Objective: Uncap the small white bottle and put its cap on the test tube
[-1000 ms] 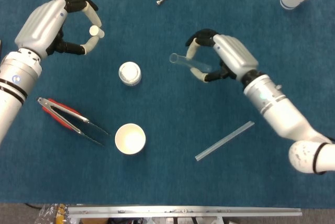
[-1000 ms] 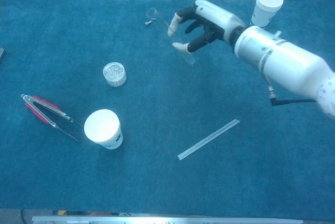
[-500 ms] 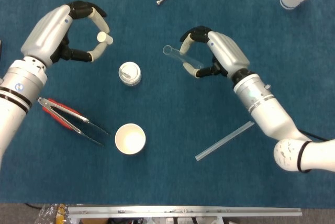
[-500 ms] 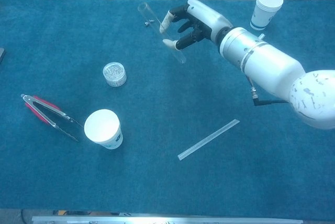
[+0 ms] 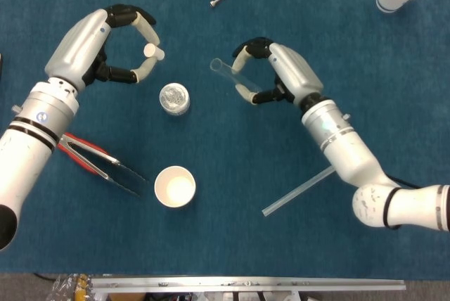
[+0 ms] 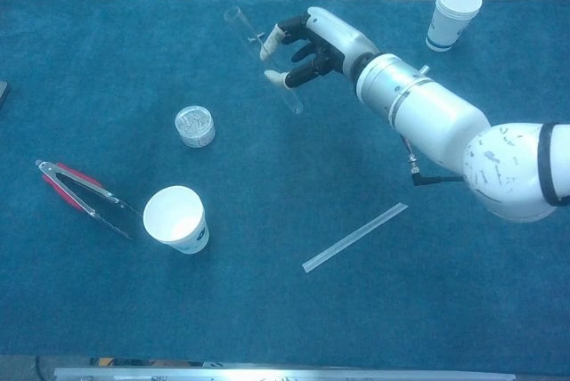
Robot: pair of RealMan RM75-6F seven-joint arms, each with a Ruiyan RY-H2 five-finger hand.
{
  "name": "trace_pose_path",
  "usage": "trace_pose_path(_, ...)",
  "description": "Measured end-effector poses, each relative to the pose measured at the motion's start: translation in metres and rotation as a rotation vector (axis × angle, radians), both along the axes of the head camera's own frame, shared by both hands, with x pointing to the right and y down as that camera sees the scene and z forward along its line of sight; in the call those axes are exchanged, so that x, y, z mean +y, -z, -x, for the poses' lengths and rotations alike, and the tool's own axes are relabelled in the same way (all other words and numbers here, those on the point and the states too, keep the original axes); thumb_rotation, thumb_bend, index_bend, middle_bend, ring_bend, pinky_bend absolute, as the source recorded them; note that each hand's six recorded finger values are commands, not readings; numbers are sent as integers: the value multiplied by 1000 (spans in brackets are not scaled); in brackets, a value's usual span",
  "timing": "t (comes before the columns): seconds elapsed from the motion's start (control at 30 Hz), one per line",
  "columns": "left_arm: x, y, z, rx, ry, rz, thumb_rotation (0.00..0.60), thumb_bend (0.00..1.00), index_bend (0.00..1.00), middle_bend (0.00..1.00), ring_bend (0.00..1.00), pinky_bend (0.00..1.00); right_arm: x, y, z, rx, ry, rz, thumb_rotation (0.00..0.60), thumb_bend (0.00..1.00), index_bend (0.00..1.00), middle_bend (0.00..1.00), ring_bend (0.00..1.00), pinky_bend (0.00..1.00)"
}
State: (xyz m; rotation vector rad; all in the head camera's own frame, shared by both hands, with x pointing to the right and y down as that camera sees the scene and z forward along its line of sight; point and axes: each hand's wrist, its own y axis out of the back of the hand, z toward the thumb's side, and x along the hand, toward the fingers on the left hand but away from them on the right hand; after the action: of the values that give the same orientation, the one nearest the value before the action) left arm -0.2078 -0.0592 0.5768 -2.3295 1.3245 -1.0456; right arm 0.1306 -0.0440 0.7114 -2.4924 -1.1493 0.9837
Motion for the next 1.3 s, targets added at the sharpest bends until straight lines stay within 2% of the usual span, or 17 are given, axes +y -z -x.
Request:
trace_pose_path(0.5, 2, -8, -9, 12, -8, 9, 600, 336, 535, 273, 149, 78, -5, -9, 29, -27, -11, 22, 600, 303, 628, 328, 151, 235)
trace_pose_path(1.3, -1, -19, -22, 3, -25, 14, 600, 336, 535, 272, 148, 78, -6, -7, 52, -51, 2, 28, 600, 304, 628, 328, 151, 235)
